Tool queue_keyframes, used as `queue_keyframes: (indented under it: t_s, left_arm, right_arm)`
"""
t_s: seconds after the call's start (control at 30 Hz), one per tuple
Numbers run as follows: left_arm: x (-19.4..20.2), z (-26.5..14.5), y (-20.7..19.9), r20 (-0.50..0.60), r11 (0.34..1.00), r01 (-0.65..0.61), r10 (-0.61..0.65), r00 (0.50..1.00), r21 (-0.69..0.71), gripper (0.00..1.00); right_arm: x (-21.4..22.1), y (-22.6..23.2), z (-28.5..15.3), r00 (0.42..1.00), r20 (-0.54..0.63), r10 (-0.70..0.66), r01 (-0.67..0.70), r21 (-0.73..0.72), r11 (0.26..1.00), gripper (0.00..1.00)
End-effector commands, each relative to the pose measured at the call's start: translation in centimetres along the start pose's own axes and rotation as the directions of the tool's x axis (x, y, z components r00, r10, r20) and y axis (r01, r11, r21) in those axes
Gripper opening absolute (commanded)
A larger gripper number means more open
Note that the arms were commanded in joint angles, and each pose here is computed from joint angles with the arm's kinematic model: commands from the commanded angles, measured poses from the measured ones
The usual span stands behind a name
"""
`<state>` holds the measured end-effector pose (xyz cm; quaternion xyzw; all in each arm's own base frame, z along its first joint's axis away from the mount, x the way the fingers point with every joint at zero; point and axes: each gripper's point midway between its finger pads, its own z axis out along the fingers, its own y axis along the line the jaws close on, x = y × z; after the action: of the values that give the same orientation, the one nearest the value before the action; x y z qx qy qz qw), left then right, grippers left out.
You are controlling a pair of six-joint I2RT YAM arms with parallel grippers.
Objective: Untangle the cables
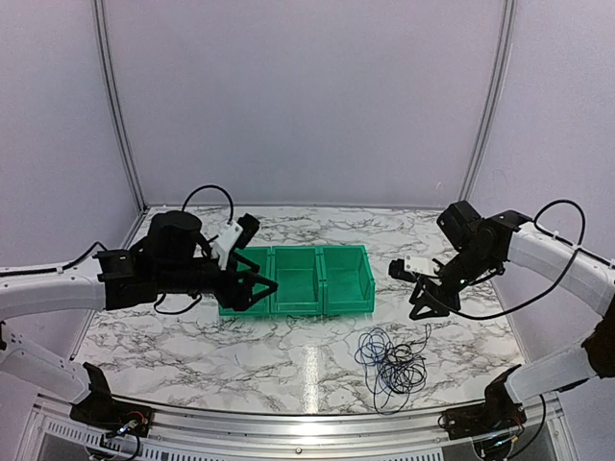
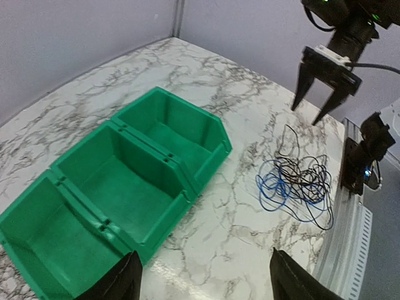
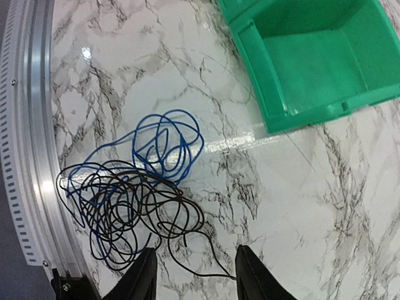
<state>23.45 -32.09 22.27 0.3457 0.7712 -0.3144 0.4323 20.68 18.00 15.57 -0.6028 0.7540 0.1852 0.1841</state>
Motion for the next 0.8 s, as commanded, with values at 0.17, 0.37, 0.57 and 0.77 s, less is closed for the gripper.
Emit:
queue_keyframes:
  t_s: [0.17,0.37,0.57,0.77]
  left_arm:
    - [3.2,6.6,-4.4,-0.05,0.996,0.086,-0.085,0.995,0.029,0.73]
    - [4.4,8.8,-5.0,-0.034,0.991,0.133,-0.134,0.99,-0.031,0.75]
    - [5.4,9.7,-5.5,-0.026,0.984,0.175,-0.176,0.984,-0.032,0.76]
    - [5.7,9.8,-5.3,-0.016,0.982,0.183,-0.183,0.983,-0.043,0.76]
  right_arm:
    - [2.2,-1.7,6.0,0.993,-0.057,0.104,-0.105,-0.021,0.994,0.45]
    - [0.9,-1.2,8.3,0.995,-0.04,0.086,-0.089,-0.064,0.994,0.48]
    - [0.1,-1.9,9.8,0.991,-0.028,0.129,-0.131,-0.095,0.987,0.42]
    - [0.2,-1.9,10.8,0.988,-0.026,0.155,-0.157,-0.122,0.98,0.2]
